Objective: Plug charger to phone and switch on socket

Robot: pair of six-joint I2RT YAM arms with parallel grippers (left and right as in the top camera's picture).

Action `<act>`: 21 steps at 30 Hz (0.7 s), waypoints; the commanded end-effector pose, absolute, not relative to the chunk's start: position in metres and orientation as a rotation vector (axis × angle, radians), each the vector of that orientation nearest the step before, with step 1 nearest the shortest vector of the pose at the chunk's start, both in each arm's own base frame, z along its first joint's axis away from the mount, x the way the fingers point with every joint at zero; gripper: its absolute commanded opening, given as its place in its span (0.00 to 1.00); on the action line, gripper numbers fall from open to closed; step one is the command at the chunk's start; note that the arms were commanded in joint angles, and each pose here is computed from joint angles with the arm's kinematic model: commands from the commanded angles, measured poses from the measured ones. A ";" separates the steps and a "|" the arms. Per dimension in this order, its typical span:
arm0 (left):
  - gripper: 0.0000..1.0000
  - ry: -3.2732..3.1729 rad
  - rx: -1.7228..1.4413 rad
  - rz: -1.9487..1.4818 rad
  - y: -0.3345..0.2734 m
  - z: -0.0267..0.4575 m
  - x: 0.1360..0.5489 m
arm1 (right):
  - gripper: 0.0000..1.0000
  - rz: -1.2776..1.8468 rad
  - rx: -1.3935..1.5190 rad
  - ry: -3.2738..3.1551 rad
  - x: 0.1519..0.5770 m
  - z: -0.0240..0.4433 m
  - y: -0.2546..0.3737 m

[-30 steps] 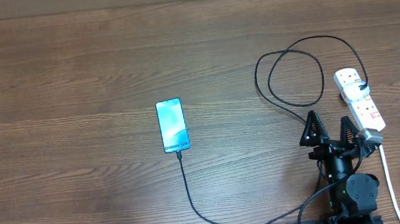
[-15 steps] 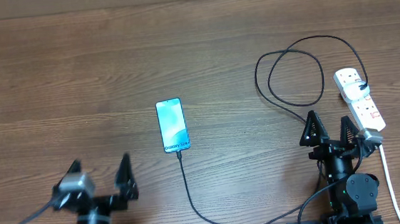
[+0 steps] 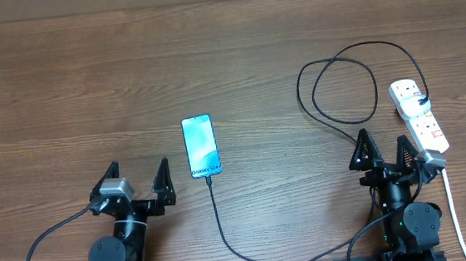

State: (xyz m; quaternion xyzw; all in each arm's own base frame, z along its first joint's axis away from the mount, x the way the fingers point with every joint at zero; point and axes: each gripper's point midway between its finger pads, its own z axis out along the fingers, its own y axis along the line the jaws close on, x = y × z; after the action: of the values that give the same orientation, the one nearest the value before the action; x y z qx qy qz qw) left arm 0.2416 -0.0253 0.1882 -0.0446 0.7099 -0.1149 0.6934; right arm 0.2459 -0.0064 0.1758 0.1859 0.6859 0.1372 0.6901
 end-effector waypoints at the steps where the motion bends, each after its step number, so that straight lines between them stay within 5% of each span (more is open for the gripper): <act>1: 0.99 1.559 -0.039 -0.257 -0.032 0.178 0.245 | 1.00 0.304 0.413 1.530 0.246 0.174 -0.007; 21: 0.99 1.640 0.150 -0.158 -0.042 0.157 0.242 | 1.00 0.304 0.413 1.530 0.246 0.174 -0.007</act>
State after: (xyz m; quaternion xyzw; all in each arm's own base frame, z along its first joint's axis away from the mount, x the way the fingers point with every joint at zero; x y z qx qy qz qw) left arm 0.2434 -0.0383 0.1572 0.0492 0.7317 -0.0736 0.6759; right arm 0.2459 -0.0063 0.1758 0.1858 0.6859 0.1370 0.6901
